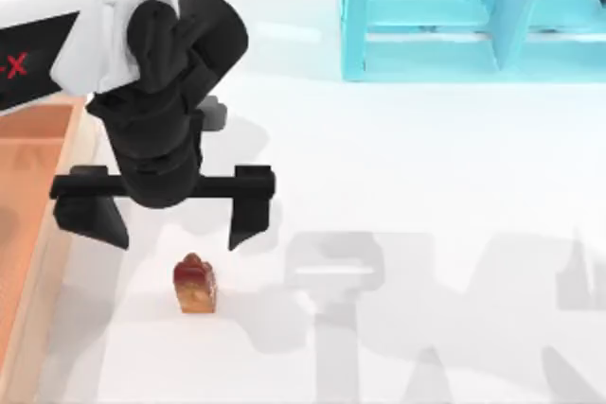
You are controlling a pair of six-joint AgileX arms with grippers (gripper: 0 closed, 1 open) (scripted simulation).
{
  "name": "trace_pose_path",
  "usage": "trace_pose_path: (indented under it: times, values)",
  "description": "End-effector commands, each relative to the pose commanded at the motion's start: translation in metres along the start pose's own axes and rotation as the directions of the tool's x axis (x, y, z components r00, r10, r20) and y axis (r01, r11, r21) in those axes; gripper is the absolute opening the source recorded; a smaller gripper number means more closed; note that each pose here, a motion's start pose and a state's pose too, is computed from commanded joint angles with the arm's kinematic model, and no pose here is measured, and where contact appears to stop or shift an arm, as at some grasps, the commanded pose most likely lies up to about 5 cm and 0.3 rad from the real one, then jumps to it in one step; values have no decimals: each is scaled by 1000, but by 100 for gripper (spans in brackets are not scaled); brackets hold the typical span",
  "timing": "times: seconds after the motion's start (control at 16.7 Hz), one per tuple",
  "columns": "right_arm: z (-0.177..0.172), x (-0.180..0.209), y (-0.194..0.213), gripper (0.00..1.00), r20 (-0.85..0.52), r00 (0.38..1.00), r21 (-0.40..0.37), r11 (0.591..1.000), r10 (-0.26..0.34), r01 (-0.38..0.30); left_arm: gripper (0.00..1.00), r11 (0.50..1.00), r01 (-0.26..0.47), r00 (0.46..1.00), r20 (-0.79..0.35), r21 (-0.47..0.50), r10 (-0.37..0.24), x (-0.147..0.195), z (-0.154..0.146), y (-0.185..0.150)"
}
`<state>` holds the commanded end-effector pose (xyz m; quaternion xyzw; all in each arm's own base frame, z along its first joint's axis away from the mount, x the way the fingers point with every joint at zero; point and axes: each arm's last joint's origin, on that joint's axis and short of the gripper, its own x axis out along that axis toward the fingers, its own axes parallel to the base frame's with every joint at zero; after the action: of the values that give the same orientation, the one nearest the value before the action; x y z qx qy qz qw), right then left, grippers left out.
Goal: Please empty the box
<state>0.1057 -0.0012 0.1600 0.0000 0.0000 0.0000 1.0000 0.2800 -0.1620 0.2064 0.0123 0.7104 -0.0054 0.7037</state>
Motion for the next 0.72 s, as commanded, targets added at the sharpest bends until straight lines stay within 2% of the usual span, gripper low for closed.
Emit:
trace_pose_path:
  times: [0.24, 0.48, 0.72]
  values:
    - [0, 0, 0, 100, 0, 1000, 0, 1000, 0, 0, 100, 1000, -9, 1000, -21, 0, 9, -9, 37, 48]
    - [0, 0, 0, 100, 0, 1000, 0, 1000, 0, 0, 100, 1000, -1, 1000, -27, 4, 1, -25, 69, 132]
    - [0, 0, 0, 100, 0, 1000, 0, 1000, 0, 0, 100, 1000, 7, 1000, -7, 12, -7, -43, 76, 212]
